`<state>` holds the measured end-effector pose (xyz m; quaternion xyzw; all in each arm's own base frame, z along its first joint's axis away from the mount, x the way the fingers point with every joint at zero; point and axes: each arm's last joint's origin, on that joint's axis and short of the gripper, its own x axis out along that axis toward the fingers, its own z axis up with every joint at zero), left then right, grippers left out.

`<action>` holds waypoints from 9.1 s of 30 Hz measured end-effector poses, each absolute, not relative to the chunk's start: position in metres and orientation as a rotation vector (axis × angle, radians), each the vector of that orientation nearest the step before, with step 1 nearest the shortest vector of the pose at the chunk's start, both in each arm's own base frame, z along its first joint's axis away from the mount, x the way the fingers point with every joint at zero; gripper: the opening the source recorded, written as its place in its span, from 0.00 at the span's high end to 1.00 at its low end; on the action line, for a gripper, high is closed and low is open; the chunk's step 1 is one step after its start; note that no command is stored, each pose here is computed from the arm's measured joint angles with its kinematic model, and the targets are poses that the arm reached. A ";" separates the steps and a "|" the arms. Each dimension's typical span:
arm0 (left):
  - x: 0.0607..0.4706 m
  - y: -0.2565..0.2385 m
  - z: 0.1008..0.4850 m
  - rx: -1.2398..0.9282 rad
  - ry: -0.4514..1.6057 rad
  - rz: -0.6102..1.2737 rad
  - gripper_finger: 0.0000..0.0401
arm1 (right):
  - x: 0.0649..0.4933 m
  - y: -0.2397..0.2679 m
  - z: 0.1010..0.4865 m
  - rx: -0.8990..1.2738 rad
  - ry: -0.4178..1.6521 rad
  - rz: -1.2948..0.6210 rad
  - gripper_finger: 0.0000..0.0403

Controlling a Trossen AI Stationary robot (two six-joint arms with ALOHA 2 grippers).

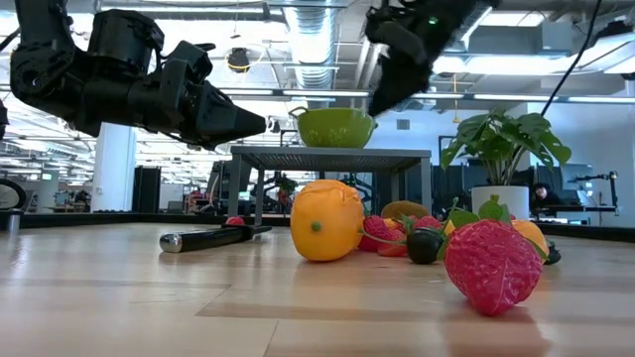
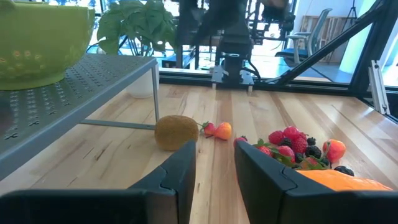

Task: Pick & Place Fruit
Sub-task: Put the strawberry into the green strainer bowl on the shelf, then put the peach into the green strainer bowl on the shelf

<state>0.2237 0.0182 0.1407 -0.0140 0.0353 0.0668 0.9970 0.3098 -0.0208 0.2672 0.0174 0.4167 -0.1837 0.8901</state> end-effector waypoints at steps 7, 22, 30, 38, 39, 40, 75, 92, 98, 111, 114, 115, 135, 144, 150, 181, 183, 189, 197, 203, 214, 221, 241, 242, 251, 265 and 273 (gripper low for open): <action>0.224 0.018 0.141 -0.028 0.071 0.133 0.74 | 0.286 0.009 0.220 0.060 1.000 -0.476 0.82; 0.224 0.018 0.141 -0.028 0.071 0.131 0.74 | 0.257 0.006 0.169 0.284 0.995 -0.738 0.82; 0.224 0.018 0.141 -0.028 0.071 0.134 0.74 | 0.248 0.001 0.154 0.398 0.902 -0.889 0.70; 0.224 0.018 0.141 -0.028 0.071 0.134 0.74 | 0.244 -0.005 0.139 0.502 0.787 -0.914 0.51; 0.224 0.018 0.141 -0.028 0.071 0.134 0.74 | 0.242 -0.005 0.137 0.513 0.782 -0.921 0.49; 0.224 0.018 0.141 -0.028 0.071 0.134 0.74 | 0.241 -0.005 0.135 0.523 0.780 -0.929 0.47; 0.224 0.018 0.141 -0.028 0.070 0.132 0.74 | 0.236 -0.001 0.120 0.595 0.671 -0.887 0.68; 0.224 0.018 0.141 -0.028 0.070 0.134 0.74 | 0.248 -0.004 0.087 0.527 0.683 -0.960 0.64; 0.224 0.018 0.141 -0.028 0.070 0.133 0.74 | 0.250 0.000 0.092 0.522 0.688 -0.920 0.68; 0.224 0.018 0.141 -0.028 0.068 0.130 0.74 | 0.247 0.005 0.103 0.492 0.725 -0.833 0.98; 0.224 0.018 0.141 -0.028 0.066 0.130 0.74 | 0.247 0.007 0.104 0.480 0.722 -0.828 0.99; 0.224 0.018 0.141 -0.028 0.066 0.130 0.74 | 0.247 0.007 0.104 0.475 0.723 -0.824 0.99; 0.224 0.018 0.142 -0.028 0.062 0.134 0.74 | 0.265 0.020 0.182 0.361 0.450 -0.590 1.00; 0.224 0.018 0.142 -0.028 0.058 0.134 0.74 | 0.292 0.011 0.252 0.121 0.193 -0.504 1.00; 0.224 0.018 0.142 -0.028 0.055 0.133 0.74 | 0.320 -0.015 0.279 0.010 0.172 -0.531 1.00; 0.224 0.018 0.142 -0.028 0.053 0.134 0.74 | 0.335 -0.119 0.270 0.060 0.428 -0.788 0.98; 0.224 0.018 0.142 -0.028 0.053 0.134 0.74 | 0.335 -0.120 0.270 0.060 0.427 -0.789 0.95; 0.224 0.018 0.143 -0.028 0.052 0.134 0.74 | 0.334 -0.121 0.271 0.031 0.438 -0.785 0.79; 0.224 0.018 0.143 -0.028 0.052 0.133 0.74 | 0.322 -0.094 0.306 -0.010 0.342 -0.712 0.54; 0.224 0.018 0.143 -0.028 0.052 0.129 0.74 | 0.306 -0.047 0.324 -0.023 0.370 -0.581 0.38; 0.224 0.018 0.142 -0.028 0.053 0.130 0.74 | 0.280 0.039 0.275 0.077 0.817 -0.530 0.37; 0.224 0.018 0.143 -0.028 0.052 0.135 0.74 | 0.278 0.086 0.235 0.046 0.921 -0.505 0.37; 0.224 0.018 0.143 -0.028 0.051 0.133 0.74 | 0.261 0.102 0.166 0.201 0.961 -0.535 0.37; 0.224 0.018 0.143 -0.028 0.051 0.133 0.74 | 0.262 0.100 0.164 0.205 0.953 -0.534 0.37; 0.224 0.018 0.143 -0.028 0.050 0.129 0.74 | 0.261 0.065 0.141 0.225 0.987 -0.561 0.37; 0.224 0.018 0.143 -0.028 0.049 0.131 0.74 | 0.258 0.035 0.120 0.314 0.955 -0.522 0.38; 0.224 0.018 0.143 -0.028 0.048 0.134 0.74 | 0.256 0.029 0.115 0.336 0.926 -0.535 0.48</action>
